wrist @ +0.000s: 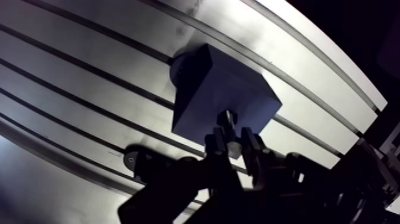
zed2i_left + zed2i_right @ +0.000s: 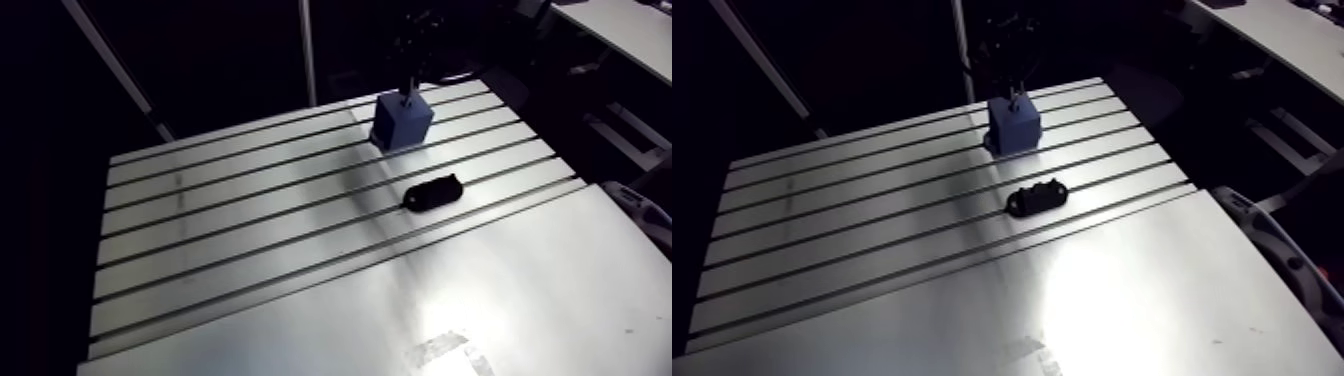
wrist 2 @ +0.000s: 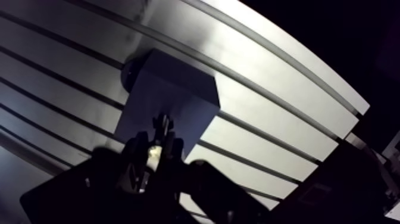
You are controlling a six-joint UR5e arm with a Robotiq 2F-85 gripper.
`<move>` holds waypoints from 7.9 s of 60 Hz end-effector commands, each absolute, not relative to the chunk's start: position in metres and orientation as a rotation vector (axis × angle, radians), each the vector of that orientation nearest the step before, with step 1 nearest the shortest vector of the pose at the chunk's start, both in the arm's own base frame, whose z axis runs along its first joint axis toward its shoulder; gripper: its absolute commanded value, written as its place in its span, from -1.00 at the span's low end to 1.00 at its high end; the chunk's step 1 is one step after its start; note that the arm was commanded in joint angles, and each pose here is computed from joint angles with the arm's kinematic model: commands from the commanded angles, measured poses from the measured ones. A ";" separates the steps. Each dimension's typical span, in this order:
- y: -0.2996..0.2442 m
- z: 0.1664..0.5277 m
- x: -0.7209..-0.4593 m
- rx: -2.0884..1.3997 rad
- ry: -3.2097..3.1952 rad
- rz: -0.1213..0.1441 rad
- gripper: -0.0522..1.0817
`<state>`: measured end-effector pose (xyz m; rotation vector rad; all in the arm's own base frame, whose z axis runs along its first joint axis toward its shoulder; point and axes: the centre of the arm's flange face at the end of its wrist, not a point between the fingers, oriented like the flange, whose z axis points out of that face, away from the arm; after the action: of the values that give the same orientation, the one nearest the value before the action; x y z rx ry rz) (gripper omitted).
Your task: Pick up the M10 bolt and insert it into the hex recess until seated.
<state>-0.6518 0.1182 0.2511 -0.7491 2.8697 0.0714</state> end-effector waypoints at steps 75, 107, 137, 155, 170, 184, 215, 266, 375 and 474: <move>0.127 0.264 -0.669 -0.602 3.078 0.169 -0.90; 0.124 0.276 -0.657 -0.275 3.121 0.162 -0.50; 0.120 0.264 -0.649 0.028 3.054 0.097 -0.14; 0.127 0.258 -0.648 0.049 3.053 0.096 0.06; 0.125 0.250 -0.645 0.056 3.055 0.083 0.07; 0.134 0.247 -0.641 0.078 3.068 0.075 0.07; 0.131 0.247 -0.643 0.068 3.083 0.060 0.09; 0.130 0.238 -0.639 0.062 3.067 0.053 0.10; 0.131 0.230 -0.641 0.061 3.057 0.052 0.28; 0.130 0.232 -0.638 -0.194 3.047 0.037 0.47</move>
<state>-0.6392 0.1301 0.2322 -0.1067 3.0532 0.0460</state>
